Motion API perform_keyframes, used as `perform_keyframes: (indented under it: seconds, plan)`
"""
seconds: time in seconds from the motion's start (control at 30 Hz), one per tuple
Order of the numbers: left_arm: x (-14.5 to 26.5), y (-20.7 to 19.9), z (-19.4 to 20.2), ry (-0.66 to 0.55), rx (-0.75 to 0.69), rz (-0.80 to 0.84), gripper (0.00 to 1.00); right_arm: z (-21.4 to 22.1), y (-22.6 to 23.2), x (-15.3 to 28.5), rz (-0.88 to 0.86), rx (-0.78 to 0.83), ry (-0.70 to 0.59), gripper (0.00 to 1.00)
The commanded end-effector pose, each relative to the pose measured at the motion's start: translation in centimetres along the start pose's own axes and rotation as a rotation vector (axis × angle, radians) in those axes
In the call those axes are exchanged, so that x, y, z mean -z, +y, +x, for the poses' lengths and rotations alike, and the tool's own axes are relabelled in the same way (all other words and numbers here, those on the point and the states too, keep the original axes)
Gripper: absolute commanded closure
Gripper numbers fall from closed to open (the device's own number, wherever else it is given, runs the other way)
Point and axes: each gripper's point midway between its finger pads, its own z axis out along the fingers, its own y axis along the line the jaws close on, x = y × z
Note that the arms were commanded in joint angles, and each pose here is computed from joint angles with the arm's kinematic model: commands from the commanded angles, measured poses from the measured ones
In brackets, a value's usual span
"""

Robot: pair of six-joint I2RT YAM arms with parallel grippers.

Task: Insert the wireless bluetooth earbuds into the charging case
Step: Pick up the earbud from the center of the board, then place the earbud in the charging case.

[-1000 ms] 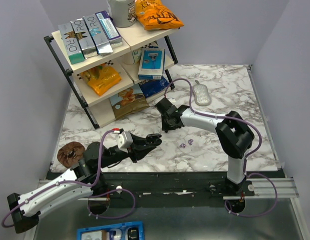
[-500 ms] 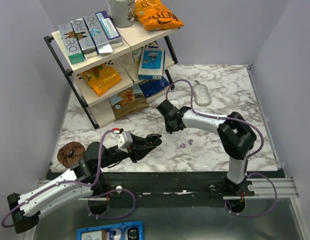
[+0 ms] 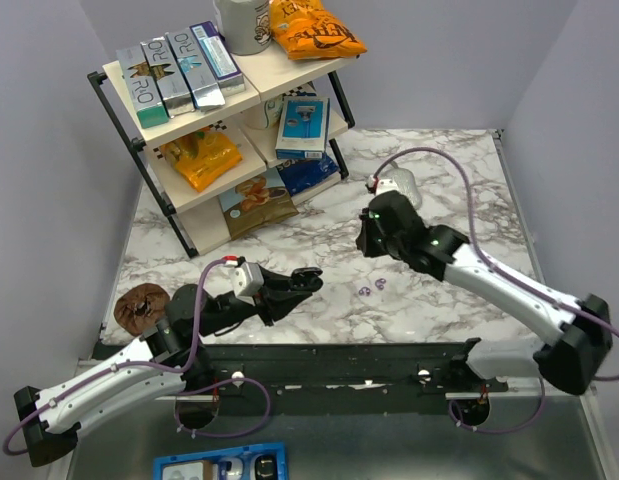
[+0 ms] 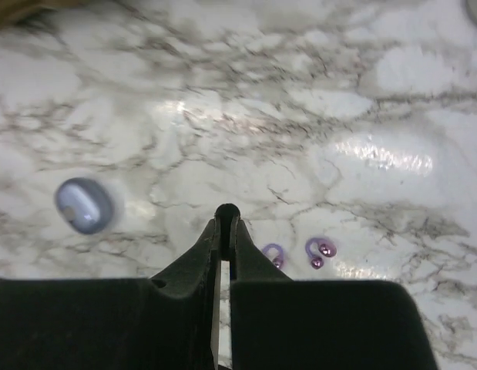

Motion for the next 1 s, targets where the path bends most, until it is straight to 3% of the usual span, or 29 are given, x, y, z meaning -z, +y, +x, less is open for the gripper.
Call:
perform_keyframes:
  seconds: [0.0, 0.2, 0.4, 0.5, 0.8, 0.97]
  plan:
    - [0.2, 0.1, -0.2, -0.002, 0.009, -0.014, 1.0, -2.1, 3.9, 5.0, -0.321, 0.145, -0.111, 0.99]
    - [0.0, 0.1, -0.6, 0.016, -0.009, -0.01, 1.0, -2.6, 5.7, 12.7, -0.597, 0.302, -0.26, 0.99]
    - [-1.0, -2.2, -0.1, 0.069, -0.019, 0.152, 1.0, -0.6, 6.2, 20.6, -0.853, 0.446, -0.428, 0.99]
    - [-1.3, -3.3, 0.5, 0.102, -0.025, 0.247, 1.0, 0.8, 6.8, 22.9, -0.962, 0.493, -0.421, 0.99]
    - [-3.3, -5.7, 0.9, 0.134, 0.005, 0.482, 1.0, 2.4, 6.9, 24.1, -1.034, 0.579, -0.366, 0.99]
    - [-4.1, -6.1, 2.2, 0.218, 0.023, 0.55, 1.0, 2.5, 7.1, 23.9, -1.038, 0.59, -0.367, 0.99]
